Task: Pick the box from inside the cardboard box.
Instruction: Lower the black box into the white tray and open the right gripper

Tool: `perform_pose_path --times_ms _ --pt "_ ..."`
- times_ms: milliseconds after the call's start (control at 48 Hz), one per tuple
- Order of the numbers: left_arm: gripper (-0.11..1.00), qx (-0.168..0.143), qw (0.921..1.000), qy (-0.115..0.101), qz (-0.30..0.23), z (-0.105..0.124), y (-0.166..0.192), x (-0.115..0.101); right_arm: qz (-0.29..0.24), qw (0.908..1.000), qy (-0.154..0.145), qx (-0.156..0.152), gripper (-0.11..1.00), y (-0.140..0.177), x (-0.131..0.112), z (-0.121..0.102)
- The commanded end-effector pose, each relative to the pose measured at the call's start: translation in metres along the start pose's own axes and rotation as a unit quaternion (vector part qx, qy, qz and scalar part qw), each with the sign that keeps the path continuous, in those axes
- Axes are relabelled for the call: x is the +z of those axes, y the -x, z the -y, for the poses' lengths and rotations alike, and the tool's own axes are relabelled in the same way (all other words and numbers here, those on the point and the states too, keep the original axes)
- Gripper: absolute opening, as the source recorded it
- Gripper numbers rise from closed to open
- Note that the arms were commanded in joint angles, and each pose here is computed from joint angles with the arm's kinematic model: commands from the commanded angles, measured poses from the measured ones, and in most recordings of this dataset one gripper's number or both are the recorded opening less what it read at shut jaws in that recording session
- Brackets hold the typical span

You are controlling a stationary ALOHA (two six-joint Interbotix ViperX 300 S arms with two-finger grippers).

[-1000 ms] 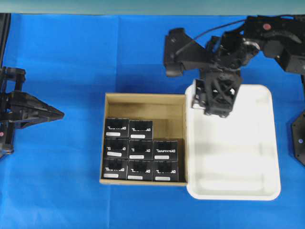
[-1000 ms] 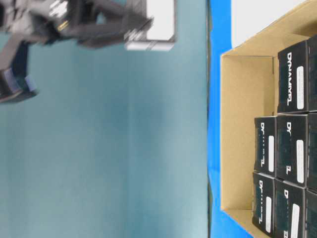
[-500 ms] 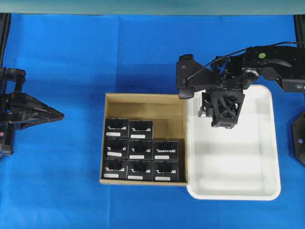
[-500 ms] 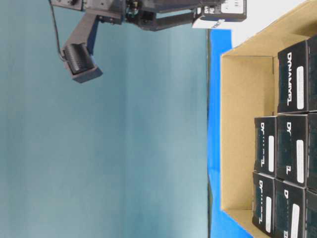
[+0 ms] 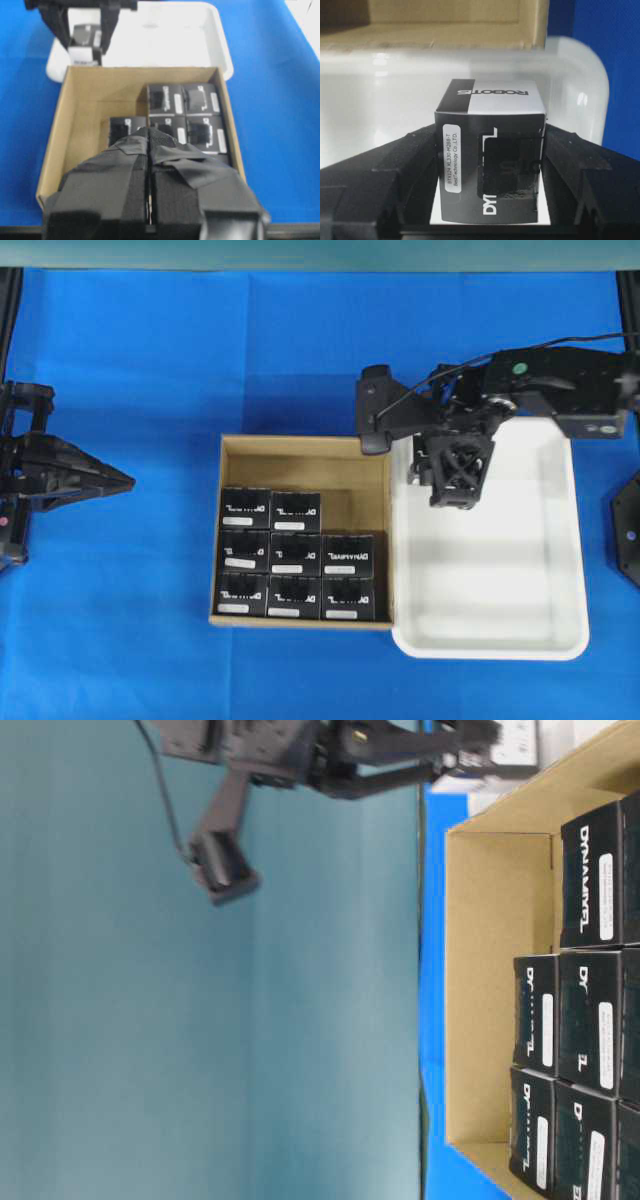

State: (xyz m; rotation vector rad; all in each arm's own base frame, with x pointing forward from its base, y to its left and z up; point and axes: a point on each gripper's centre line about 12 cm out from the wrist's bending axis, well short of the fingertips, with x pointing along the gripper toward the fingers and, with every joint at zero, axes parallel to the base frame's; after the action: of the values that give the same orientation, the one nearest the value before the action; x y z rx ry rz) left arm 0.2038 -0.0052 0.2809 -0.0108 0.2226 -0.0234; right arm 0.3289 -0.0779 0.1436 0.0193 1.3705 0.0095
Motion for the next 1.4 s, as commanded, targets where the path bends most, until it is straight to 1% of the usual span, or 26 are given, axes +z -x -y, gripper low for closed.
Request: perform_pose_path --times_ms 0,167,375,584,625,729,792,813,1000,1084,1251,1271,1376 --pt "-0.05 -0.001 0.9999 -0.001 0.015 0.0 -0.001 0.012 0.0 1.0 -0.002 -0.002 0.62 -0.008 0.002 0.002" --pt "-0.05 -0.001 0.9999 -0.001 0.017 0.0 0.0 0.013 -0.013 0.9999 -0.004 0.001 0.62 -0.019 0.0 0.003" --pt "-0.05 -0.001 0.9999 -0.001 0.016 0.0 0.0 0.013 -0.013 0.9999 -0.004 0.001 0.61 -0.02 0.0 0.004" --pt "-0.05 -0.001 0.9999 -0.001 0.015 0.0 -0.001 0.012 -0.019 0.9998 -0.011 0.003 0.61 -0.02 -0.001 0.004" --pt "-0.05 -0.001 0.9999 -0.002 0.015 0.0 0.0 0.012 -0.017 0.9998 -0.012 0.004 0.65 -0.018 0.0 0.004" --pt "-0.05 -0.001 0.9999 -0.001 0.011 0.0 0.0 0.012 -0.009 0.9999 -0.012 0.005 0.91 -0.014 0.003 0.004" --pt "-0.05 -0.001 1.0 -0.001 0.009 0.0 -0.001 0.011 0.007 0.9999 -0.014 0.007 0.99 -0.005 0.009 0.003" --pt "-0.05 -0.001 1.0 -0.001 0.009 0.0 0.0 0.01 0.016 0.9997 -0.015 0.005 1.0 -0.001 0.012 0.003" --pt "-0.05 0.0 1.0 -0.001 0.002 0.0 0.0 0.008 0.064 0.9979 -0.014 -0.005 0.98 0.035 0.025 0.005" --pt "-0.05 -0.001 1.0 -0.002 0.004 0.0 0.0 0.009 0.101 0.9947 -0.015 -0.011 0.98 0.062 0.03 0.003" --pt "-0.04 -0.001 1.0 -0.003 0.009 0.0 0.002 0.011 0.188 0.9816 -0.023 -0.024 0.98 0.112 0.041 0.001" --pt "-0.03 -0.001 0.9999 -0.003 0.01 0.0 0.002 0.011 0.204 0.9784 -0.026 -0.026 0.98 0.121 0.042 0.001" --pt "-0.01 -0.001 0.9999 -0.002 0.012 0.0 0.003 0.012 0.249 0.9671 -0.04 -0.031 0.98 0.143 0.041 -0.002"
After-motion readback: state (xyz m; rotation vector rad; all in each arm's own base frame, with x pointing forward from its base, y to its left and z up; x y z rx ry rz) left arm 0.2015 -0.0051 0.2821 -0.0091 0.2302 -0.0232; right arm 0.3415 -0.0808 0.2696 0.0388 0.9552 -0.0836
